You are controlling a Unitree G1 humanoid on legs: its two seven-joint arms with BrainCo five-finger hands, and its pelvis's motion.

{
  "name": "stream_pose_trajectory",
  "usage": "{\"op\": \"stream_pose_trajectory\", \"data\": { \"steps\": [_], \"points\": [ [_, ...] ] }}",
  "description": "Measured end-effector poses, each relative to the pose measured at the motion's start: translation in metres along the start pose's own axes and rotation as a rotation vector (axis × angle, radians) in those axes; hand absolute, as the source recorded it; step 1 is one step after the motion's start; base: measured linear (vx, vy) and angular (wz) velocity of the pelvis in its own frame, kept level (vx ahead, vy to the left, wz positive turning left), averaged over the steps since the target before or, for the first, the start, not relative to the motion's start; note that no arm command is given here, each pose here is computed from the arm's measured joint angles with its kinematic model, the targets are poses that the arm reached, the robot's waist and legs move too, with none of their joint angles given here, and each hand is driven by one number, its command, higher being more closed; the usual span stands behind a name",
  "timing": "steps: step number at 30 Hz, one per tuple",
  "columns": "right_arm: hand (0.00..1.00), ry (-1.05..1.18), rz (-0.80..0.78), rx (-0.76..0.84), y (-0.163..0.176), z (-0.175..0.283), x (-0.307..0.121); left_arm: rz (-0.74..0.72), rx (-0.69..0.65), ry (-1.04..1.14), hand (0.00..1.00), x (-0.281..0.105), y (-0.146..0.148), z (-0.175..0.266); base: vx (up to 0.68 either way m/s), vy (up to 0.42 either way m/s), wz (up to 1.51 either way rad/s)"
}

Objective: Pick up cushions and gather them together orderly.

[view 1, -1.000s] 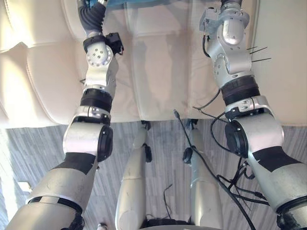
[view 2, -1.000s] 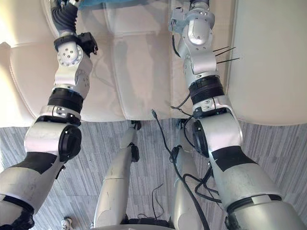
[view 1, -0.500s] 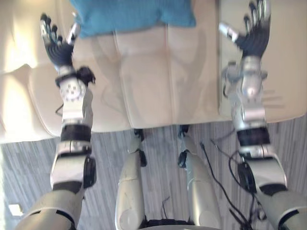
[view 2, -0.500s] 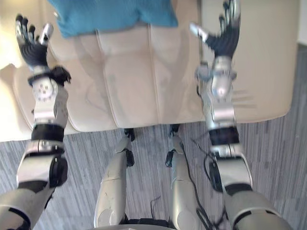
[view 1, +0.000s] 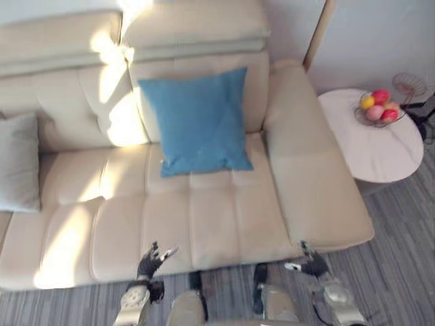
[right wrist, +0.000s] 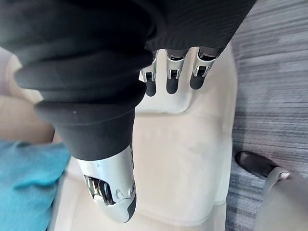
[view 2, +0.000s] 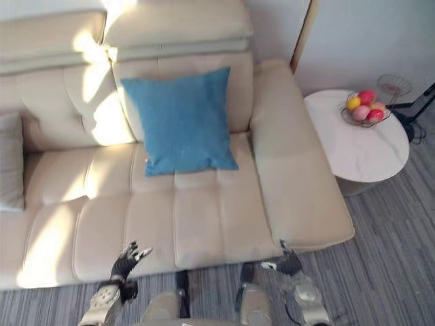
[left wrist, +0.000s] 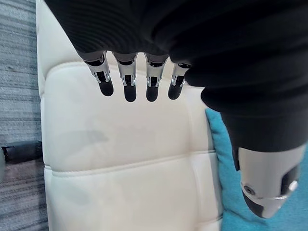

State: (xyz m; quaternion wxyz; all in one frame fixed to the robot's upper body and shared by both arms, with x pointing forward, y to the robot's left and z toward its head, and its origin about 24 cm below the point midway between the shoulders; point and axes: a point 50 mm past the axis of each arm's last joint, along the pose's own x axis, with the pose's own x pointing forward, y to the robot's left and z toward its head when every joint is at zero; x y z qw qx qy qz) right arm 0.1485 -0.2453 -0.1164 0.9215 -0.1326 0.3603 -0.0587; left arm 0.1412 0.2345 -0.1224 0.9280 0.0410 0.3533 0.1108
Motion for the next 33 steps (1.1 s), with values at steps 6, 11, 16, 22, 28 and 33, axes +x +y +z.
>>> {"op": "stream_pose_trajectory", "data": {
  "steps": [6, 11, 16, 22, 28, 33],
  "points": [
    [0.00, 0.096, -0.016, 0.006, -0.006, -0.019, -0.003, 0.021, 0.025, 0.081, 0.00, -0.006, 0.010, -0.020, 0.03, 0.081, -0.45],
    [0.00, 0.139, 0.017, 0.030, 0.008, -0.025, -0.004, 0.002, 0.042, 0.017, 0.00, 0.005, 0.005, 0.003, -0.09, -0.010, 0.32],
    [0.00, 0.068, 0.033, 0.019, 0.013, 0.001, 0.010, -0.034, 0.012, 0.011, 0.00, 0.007, -0.014, 0.006, -0.24, -0.140, 0.24],
    [0.00, 0.064, 0.003, 0.082, 0.010, 0.004, 0.012, -0.083, -0.007, 0.023, 0.00, 0.003, -0.033, 0.001, -0.41, -0.115, 0.33],
    [0.00, 0.124, -0.074, 0.114, -0.009, -0.014, 0.005, -0.082, -0.003, 0.029, 0.00, 0.002, -0.031, -0.001, -0.17, 0.068, -0.07],
    [0.00, 0.158, -0.081, 0.147, -0.005, -0.025, 0.000, -0.066, 0.031, 0.014, 0.00, 0.005, -0.023, 0.004, -0.08, 0.131, 0.08]
  ]
}}
